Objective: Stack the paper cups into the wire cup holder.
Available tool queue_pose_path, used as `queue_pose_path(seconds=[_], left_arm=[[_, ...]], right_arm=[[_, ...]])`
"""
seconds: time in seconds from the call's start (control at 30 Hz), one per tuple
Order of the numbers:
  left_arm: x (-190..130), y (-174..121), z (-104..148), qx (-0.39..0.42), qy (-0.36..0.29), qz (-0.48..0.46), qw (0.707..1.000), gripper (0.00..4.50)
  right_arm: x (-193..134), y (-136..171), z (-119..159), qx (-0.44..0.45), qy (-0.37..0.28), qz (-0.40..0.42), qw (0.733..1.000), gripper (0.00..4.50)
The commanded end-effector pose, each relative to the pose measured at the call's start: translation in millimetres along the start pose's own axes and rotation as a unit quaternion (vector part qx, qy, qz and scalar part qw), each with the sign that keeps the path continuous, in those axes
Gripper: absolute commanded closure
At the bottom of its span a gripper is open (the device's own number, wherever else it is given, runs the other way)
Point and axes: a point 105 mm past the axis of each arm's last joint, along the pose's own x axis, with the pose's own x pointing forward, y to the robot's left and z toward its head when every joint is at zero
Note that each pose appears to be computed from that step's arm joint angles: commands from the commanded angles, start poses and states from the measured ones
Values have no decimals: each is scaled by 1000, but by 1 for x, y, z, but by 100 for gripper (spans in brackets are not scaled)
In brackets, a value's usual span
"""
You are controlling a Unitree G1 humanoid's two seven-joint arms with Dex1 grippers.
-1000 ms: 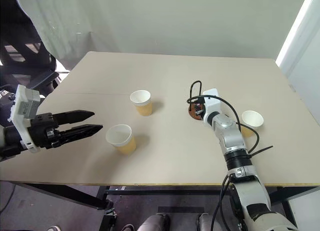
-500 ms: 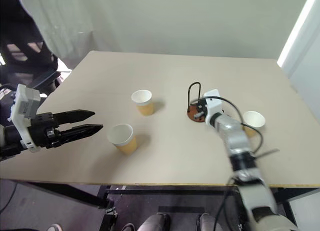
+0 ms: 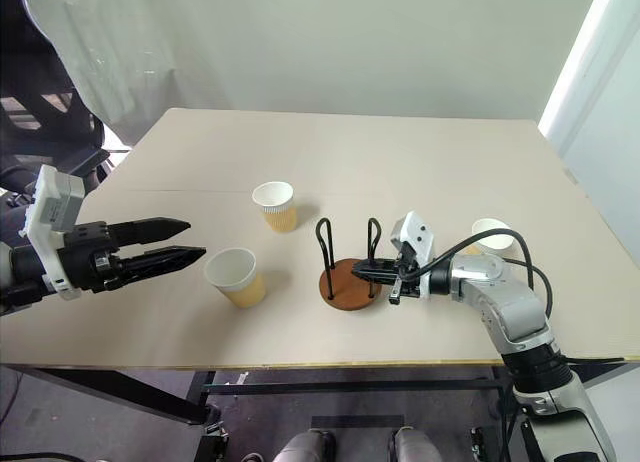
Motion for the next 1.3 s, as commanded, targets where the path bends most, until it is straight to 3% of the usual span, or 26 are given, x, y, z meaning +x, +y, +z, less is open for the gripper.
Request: queue_pose_path(seconds=[0.03,0.93,1.07,1.3], left_arm=[[-1,-1,10,24,-8,0,1000,95],[-1,-5,3,19,-3,-8,1000,95],[-1,-5,4,20,-3,-6,1000,95],[0,-3,4,21,-2,-2,1000,95]], right_arm=[[1,1,9,-39,-11,-6,999,447],[6,-12,-13,-63,7,-3,998,447],[6,-15,-11,-65,5,-7,998,337],[2,-18,-9,-79,12,-9,997,90]])
